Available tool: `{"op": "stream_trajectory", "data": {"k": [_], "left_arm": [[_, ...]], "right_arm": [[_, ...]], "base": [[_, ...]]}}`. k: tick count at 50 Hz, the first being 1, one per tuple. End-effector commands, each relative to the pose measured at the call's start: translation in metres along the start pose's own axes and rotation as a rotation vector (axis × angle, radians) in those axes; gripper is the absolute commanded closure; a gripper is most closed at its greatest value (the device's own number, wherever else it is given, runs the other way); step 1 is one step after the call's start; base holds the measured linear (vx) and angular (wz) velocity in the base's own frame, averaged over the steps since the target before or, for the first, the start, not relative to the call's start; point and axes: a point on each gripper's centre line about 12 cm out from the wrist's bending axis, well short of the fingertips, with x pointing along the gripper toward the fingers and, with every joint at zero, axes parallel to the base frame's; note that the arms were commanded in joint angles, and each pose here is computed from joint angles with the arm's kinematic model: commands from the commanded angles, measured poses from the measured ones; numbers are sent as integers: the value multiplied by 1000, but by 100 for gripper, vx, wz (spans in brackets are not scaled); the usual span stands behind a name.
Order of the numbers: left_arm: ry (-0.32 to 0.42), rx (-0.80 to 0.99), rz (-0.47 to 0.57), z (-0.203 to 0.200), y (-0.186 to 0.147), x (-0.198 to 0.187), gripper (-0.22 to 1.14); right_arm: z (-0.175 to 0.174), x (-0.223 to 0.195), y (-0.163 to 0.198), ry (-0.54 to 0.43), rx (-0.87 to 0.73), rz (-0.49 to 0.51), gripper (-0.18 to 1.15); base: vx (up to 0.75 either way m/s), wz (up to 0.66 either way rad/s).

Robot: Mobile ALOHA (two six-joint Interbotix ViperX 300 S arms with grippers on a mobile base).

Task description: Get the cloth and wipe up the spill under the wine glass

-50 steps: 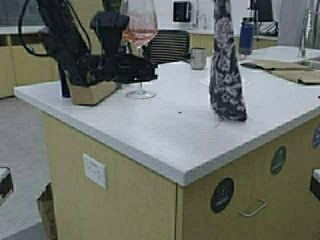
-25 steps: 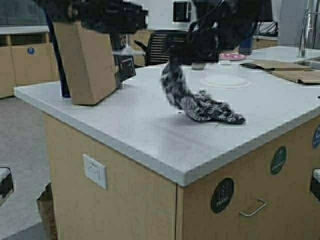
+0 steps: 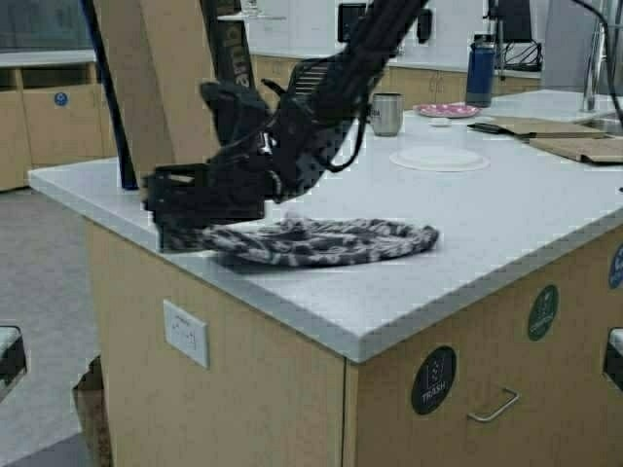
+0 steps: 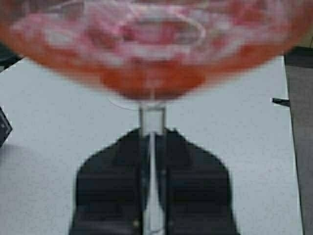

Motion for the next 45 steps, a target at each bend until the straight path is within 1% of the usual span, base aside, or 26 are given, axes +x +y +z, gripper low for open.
{"op": "stream_trajectory", "data": {"k": [1, 9, 14, 16, 23, 27, 33, 41, 45], "left_arm": [[-5, 9, -2, -2, 0, 10, 67], [17, -6, -6, -30, 0, 24, 67], [23, -12, -9, -48, -1, 33, 67], [31, -14, -10, -56, -1, 36, 67], [66, -16, -13, -87, -1, 49, 67], [89, -19, -14, -110, -1, 60, 67], [104, -18, -17, -142, -1, 74, 67], [91, -11, -22, -179, -1, 94, 67], [72, -13, -25, -195, -1, 100, 67]], "right_arm": [[36, -17, -36, -67, 45, -75, 91], [44, -67, -117, -82, 127, -252, 91], [39, -94, -160, -93, 164, -343, 91], [37, -101, -171, -90, 172, -367, 91], [30, -111, -184, -74, 184, -400, 91], [26, -114, -185, -64, 184, -406, 91], [23, -115, -185, -56, 180, -407, 91], [16, -121, -188, -40, 188, -420, 91], [12, -125, -190, -29, 193, -429, 91]], "base": [[0, 0], [0, 0], [0, 0], [1, -2], [0, -1], [0, -1], [0, 0], [0, 1], [0, 0]]}}
